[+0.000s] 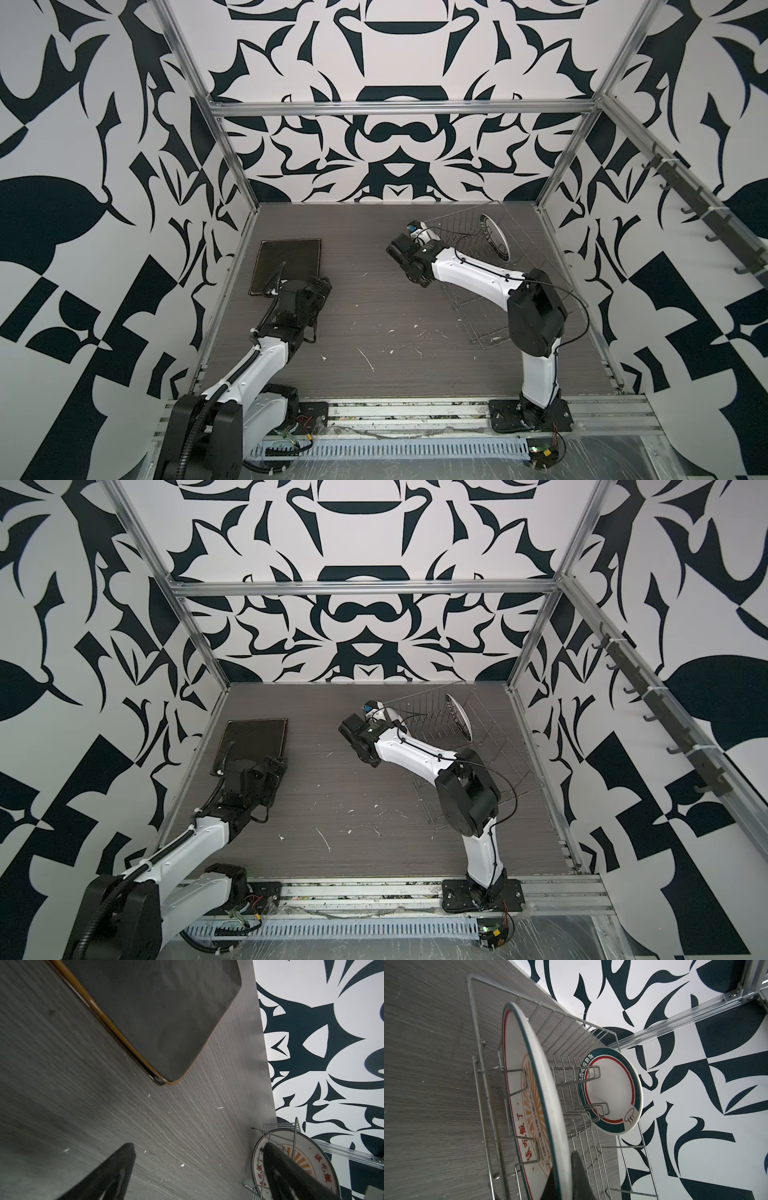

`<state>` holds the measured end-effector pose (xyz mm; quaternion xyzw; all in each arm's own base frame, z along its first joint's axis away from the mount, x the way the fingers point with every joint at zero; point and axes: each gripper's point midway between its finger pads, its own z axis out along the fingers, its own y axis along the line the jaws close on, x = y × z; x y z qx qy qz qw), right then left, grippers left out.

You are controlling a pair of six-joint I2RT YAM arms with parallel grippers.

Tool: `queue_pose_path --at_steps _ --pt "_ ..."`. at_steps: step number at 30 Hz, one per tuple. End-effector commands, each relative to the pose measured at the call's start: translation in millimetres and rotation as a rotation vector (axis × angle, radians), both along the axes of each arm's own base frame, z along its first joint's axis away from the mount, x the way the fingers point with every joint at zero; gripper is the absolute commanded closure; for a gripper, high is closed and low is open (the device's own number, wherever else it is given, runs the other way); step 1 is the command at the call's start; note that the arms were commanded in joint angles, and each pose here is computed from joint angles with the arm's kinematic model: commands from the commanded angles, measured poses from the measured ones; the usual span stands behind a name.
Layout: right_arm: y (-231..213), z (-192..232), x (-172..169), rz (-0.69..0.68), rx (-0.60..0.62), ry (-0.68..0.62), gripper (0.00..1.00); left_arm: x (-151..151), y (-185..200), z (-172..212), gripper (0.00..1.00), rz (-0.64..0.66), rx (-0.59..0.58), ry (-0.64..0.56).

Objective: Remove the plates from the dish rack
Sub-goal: 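Position the right gripper fingers around the sunburst plate's rim, then close the right gripper on the sunburst plate rim and lift it from the rack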

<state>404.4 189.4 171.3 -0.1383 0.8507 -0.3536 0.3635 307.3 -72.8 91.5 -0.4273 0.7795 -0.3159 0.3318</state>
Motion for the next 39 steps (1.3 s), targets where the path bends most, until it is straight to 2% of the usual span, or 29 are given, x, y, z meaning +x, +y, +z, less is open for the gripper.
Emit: queue_pose_path --at_steps 1,39 --pt "-10.0 27.6 -3.0 0.007 -0.128 -0.019 1.00 2.1 -1.2 0.9 0.00 0.006 0.002 -0.008" --pt "-6.4 69.3 -13.3 0.042 -0.159 -0.098 1.00 5.5 -22.6 -3.5 0.00 -0.036 0.003 0.001"
